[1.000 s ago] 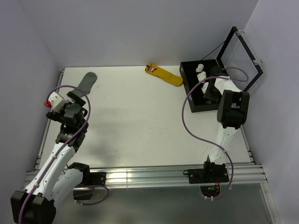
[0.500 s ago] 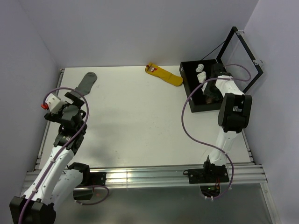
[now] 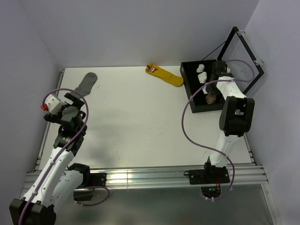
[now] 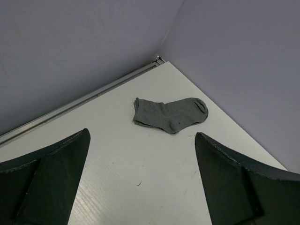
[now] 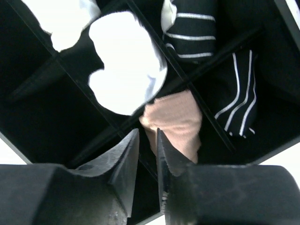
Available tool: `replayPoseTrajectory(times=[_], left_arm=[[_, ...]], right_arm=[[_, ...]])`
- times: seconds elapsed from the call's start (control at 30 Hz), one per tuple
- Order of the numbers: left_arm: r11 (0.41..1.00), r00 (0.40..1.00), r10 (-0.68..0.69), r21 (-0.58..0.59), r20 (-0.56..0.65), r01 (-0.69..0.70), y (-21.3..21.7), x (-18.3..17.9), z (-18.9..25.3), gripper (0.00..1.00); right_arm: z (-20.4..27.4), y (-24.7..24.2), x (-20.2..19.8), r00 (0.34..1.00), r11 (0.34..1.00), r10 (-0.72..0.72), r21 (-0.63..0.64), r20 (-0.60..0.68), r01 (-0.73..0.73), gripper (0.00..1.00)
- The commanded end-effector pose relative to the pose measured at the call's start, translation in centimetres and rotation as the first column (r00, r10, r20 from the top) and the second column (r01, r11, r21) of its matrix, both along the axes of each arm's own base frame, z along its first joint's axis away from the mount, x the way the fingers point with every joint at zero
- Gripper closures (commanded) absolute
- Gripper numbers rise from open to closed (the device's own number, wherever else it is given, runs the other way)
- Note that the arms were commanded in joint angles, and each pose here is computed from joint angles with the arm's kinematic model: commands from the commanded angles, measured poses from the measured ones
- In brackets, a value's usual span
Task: Roll the socks
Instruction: Place the sock in the storage box.
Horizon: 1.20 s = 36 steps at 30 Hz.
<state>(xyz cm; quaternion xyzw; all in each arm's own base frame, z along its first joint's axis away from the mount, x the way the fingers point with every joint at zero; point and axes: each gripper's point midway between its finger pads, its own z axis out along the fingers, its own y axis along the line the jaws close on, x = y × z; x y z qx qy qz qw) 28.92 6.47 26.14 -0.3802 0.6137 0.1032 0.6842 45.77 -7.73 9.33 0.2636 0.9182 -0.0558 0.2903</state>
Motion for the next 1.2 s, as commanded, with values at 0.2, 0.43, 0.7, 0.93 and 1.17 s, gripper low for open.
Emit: replayPoseTrajectory(times=[0.2, 0.43, 0.7, 0.93, 1.17], left_arm=[[1.0, 1.0, 0.001, -0.004, 0.027, -0.001, 0.0, -0.1, 0.8, 0.01], [1.0, 1.0, -0.011, -0.007, 0.024, 0.011, -0.2, 0.1, 0.6, 0.0], [1.0, 1.0, -0.028, -0.004, 0.007, 0.028, -0.6, 0.6, 0.2, 0.01], [0.995, 0.994, -0.103, 0.001, -0.031, 0.103, -1.8, 1.9, -0.3, 0.0], [0.985, 0.985, -0.171, -0.013, -0.027, 0.17, -2.9, 2.2, -0.2, 0.0]], right_arm=[[-2.6, -1.8, 0.4, 0.996, 0.996, -0.088, 0.029, 0.025, 0.088, 0.81], [-4.9, -2.6, -1.9, 0.991, 0.99, -0.129, 0.053, -0.025, 0.13, 0.83], [-6.4, -2.3, -1.4, 0.991, 0.99, -0.093, 0.099, -0.093, 0.102, 0.8], [-6.0, -1.9, -1.3, 0.995, 0.991, -0.071, 0.112, -0.074, 0.079, 0.76], [2.2, -1.3, 0.0, 0.992, 0.992, -0.05, 0.124, 0.119, 0.035, 0.64]])
